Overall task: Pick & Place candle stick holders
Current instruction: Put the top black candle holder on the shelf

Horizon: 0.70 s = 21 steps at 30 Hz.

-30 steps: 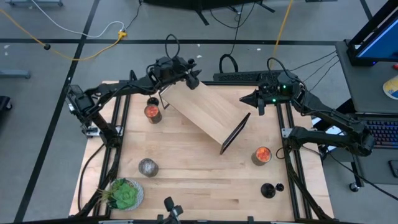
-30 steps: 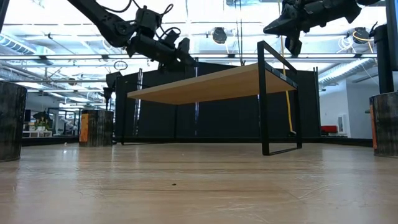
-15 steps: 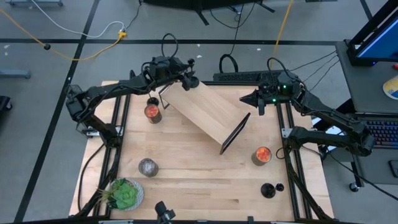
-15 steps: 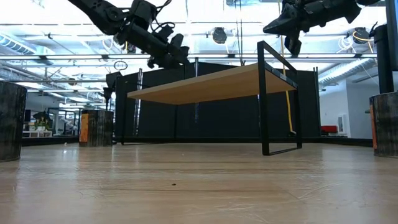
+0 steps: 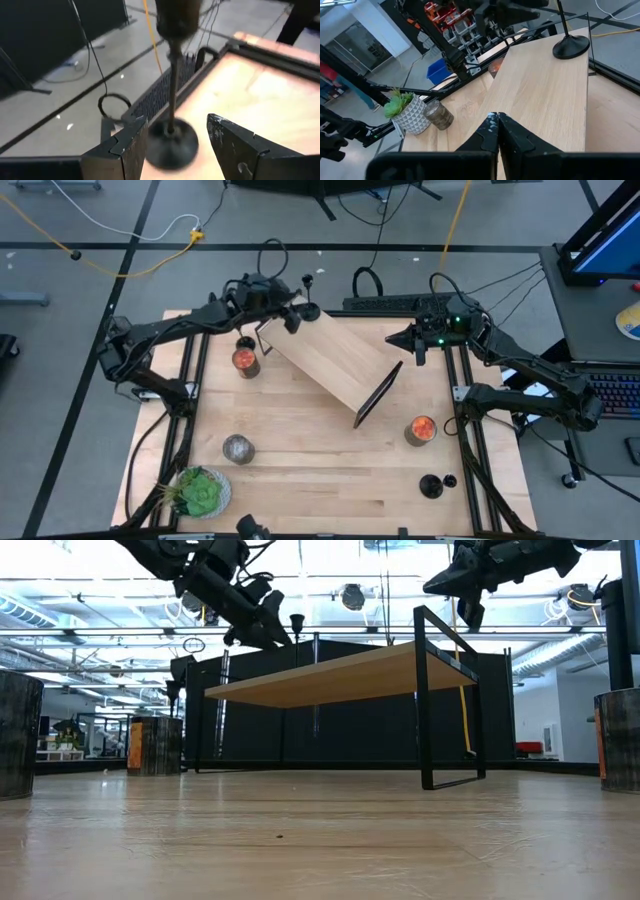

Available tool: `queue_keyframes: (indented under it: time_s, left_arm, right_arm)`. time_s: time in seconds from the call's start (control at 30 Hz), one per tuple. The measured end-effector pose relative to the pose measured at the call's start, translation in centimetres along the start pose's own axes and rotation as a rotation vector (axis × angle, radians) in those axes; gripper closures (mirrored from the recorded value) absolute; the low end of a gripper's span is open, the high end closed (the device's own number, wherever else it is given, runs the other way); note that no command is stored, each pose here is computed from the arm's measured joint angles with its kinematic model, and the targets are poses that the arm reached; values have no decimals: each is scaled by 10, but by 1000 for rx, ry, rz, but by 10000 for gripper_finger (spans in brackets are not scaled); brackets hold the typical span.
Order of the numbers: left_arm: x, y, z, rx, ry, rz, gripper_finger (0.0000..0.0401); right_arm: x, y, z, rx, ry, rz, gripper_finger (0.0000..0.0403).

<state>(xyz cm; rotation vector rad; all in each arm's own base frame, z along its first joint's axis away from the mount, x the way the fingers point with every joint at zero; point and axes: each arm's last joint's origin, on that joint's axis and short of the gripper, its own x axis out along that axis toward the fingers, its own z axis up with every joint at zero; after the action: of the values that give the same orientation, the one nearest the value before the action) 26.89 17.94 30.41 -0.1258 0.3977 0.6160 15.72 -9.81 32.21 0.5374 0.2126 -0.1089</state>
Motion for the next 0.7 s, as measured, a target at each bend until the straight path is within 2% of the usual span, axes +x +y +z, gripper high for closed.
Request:
queue_keyframes:
  time_s: [0.4, 0.7]
  left_arm:
    - [-46, -13, 6, 0, 52, -27, 189]
    - [-88, -16, 3, -40, 126, 15, 189]
  right_arm:
    - [0, 0, 0, -42, -1, 0, 403]
    - [-6, -3, 3, -78, -30, -38, 403]
